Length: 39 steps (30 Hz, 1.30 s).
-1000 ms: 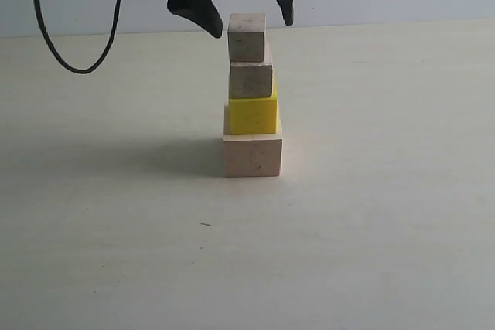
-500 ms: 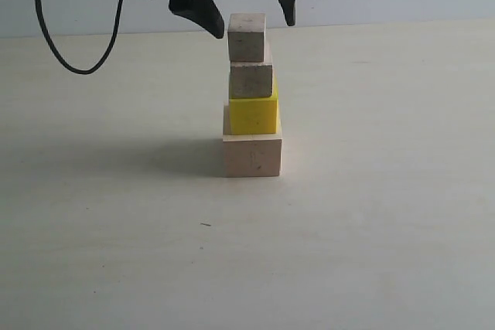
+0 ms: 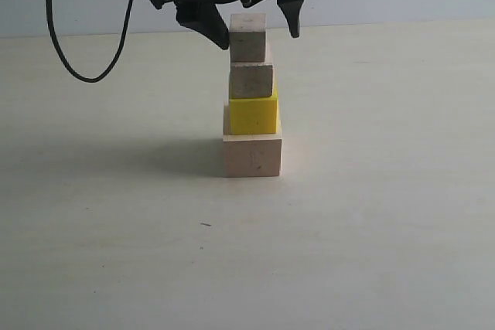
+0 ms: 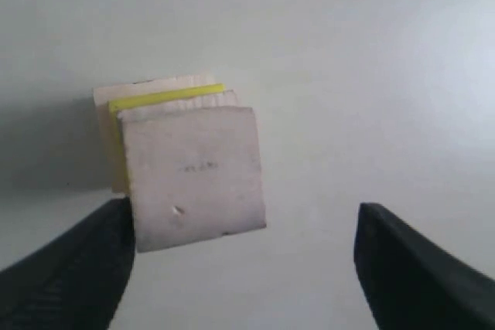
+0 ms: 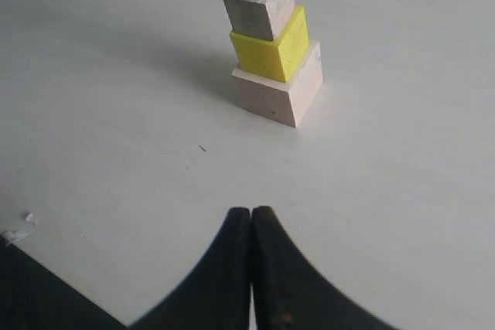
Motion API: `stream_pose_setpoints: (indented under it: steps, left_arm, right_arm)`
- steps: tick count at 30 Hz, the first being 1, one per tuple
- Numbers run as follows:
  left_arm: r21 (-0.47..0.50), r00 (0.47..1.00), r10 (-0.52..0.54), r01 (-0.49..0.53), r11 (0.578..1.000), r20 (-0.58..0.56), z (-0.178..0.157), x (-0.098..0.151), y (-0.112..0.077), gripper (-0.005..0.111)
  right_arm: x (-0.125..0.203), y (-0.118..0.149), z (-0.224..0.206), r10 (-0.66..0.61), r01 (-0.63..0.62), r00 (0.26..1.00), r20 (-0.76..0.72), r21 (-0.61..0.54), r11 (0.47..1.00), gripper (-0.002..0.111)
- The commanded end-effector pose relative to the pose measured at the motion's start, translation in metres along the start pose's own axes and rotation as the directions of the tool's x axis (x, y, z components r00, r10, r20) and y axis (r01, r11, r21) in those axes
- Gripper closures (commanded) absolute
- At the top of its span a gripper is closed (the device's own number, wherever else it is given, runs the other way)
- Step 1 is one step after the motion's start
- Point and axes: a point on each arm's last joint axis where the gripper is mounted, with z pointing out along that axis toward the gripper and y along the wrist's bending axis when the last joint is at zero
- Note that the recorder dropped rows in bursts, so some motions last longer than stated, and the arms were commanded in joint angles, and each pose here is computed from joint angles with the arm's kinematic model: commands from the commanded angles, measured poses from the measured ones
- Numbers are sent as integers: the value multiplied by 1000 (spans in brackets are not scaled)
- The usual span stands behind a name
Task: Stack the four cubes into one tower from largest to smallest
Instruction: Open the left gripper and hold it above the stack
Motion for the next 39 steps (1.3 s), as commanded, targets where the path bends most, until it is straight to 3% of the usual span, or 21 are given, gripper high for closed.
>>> stream_pose_setpoints:
  steps: [1,39]
  left_arm:
    - [13,1000,16,-16,1000,-4,0,2,-3,31]
    - [32,1000,17,-16,999,-16,0,3,-4,31]
  right_arm:
    - [1,0,-1,-8,8,1000,5,-2,1000,108]
    - [1,0,-1,-8,8,1000,5,-2,1000,108]
